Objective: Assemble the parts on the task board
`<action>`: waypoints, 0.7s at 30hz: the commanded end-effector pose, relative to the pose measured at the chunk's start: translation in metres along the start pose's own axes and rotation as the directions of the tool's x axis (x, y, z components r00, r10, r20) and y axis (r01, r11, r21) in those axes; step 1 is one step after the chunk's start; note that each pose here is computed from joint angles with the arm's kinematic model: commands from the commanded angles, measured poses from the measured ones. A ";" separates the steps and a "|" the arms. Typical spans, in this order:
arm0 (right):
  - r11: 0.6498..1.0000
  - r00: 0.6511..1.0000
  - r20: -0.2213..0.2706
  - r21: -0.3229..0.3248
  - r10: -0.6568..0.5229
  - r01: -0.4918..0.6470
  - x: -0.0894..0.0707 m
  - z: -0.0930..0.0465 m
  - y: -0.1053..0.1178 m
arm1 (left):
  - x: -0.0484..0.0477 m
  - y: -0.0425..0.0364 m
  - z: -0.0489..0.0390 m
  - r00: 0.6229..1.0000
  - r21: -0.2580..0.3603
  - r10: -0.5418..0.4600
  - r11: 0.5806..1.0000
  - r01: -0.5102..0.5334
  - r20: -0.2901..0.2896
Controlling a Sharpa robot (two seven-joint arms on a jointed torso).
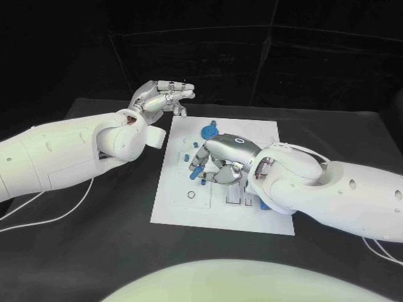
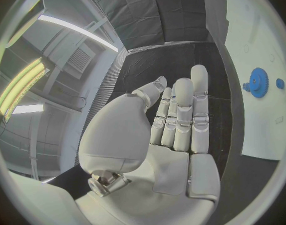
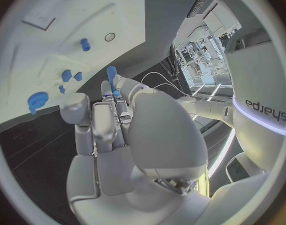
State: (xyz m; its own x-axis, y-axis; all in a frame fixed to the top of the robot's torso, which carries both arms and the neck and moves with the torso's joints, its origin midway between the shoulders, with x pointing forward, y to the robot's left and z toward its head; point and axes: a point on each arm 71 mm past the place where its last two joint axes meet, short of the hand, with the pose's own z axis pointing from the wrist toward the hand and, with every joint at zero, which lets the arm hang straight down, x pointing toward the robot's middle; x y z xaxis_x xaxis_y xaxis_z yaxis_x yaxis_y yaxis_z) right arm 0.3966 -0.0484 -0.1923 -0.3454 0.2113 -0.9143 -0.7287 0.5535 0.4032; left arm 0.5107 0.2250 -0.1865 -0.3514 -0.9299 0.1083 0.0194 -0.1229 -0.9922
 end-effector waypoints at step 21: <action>0.999 0.979 -0.199 0.002 -0.036 0.037 0.034 0.018 -0.003 | 0.0055 -0.0009 0.0019 1.000 0.004 -0.012 1.000 0.012 -0.022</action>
State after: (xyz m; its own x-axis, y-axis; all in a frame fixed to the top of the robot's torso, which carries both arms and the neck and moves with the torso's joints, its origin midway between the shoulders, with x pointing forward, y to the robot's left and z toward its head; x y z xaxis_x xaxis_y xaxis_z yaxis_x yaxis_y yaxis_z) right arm 0.3980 -0.0286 -0.2234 -0.4275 0.0678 -0.9015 -0.7341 0.5560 0.3899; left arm 0.5106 0.2213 -0.1864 -0.3592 -0.9266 0.1113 0.0175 -0.1259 -0.9919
